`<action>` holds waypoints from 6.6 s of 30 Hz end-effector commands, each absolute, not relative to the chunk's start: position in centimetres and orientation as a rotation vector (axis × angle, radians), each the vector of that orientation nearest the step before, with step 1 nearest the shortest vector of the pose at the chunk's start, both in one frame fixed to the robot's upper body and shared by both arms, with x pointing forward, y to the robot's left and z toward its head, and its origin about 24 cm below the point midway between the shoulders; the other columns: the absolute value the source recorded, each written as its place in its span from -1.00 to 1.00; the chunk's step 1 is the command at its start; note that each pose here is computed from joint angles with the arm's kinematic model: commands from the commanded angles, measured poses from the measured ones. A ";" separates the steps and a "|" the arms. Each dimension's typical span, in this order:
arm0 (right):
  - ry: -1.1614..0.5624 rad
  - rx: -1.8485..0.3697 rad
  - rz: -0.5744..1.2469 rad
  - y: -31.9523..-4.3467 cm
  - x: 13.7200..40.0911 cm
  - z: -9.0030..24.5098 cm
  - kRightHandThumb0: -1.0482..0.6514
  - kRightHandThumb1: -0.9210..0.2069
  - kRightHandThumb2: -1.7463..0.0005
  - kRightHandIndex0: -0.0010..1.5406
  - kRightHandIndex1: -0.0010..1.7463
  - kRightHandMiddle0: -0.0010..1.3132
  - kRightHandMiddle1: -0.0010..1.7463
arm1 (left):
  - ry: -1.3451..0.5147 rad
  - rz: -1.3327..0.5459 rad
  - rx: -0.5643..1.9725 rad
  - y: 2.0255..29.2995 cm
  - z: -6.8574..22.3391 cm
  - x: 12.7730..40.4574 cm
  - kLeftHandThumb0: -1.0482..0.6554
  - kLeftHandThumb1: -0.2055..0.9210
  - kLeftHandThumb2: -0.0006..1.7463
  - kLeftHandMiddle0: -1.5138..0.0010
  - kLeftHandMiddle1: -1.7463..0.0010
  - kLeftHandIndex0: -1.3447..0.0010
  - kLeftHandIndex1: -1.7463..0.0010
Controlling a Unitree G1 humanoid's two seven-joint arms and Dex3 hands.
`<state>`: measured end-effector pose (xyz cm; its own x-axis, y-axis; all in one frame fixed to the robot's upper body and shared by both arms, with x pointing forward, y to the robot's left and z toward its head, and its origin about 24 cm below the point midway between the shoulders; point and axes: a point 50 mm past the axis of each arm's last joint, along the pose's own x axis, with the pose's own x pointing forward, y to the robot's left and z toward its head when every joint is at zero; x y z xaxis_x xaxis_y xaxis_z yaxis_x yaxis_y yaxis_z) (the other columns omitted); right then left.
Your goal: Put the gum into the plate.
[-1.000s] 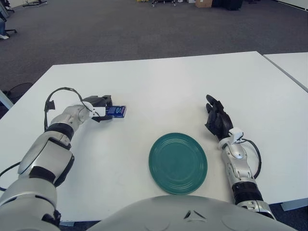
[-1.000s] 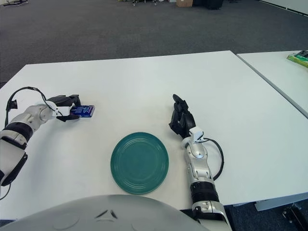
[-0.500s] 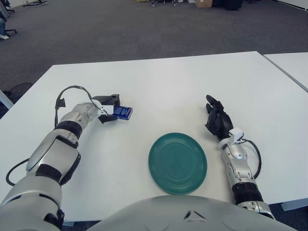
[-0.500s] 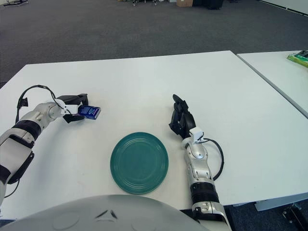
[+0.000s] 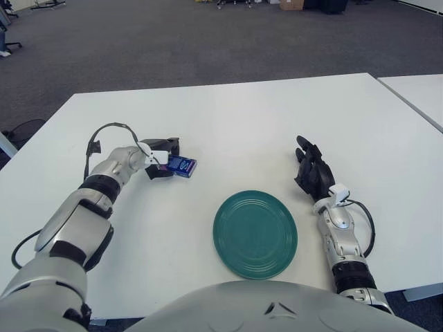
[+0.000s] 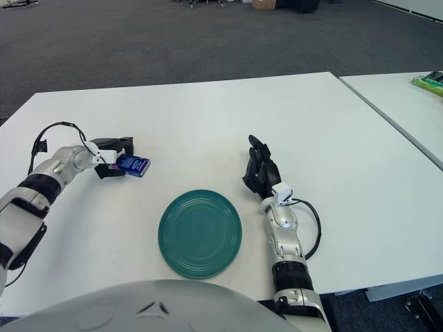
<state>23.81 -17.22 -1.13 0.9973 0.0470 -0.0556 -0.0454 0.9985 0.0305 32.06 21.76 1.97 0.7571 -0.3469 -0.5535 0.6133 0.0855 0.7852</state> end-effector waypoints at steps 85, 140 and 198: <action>0.257 0.062 -0.005 -16.2 21.2 -3.6 -0.57 -1.00 -0.12 -0.74 -0.99 -1.00 -0.47 | -0.533 -1.282 1.023 5.2 10.7 21.3 -0.78 0.89 -0.29 0.48 -0.85 0.68 -0.68; 0.244 0.052 -0.002 -16.5 21.5 -4.1 -0.53 -1.00 -0.04 -0.78 -1.00 -1.00 -0.48 | -0.320 -0.493 0.447 11.5 9.1 24.9 -1.00 1.00 -0.48 1.00 1.00 1.00 1.00; 0.275 0.040 0.012 -16.2 21.0 -4.0 -0.46 -1.00 -0.07 -0.83 -1.00 -1.00 -0.52 | 0.272 0.273 -0.392 13.1 1.9 14.8 -1.00 1.00 0.17 1.00 1.00 1.00 1.00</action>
<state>23.01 -16.05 -1.06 0.9947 0.0334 -0.0970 -0.0308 0.9991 0.0279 15.31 13.46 2.32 0.9493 0.1913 -0.2493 -0.2728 0.8956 -0.3513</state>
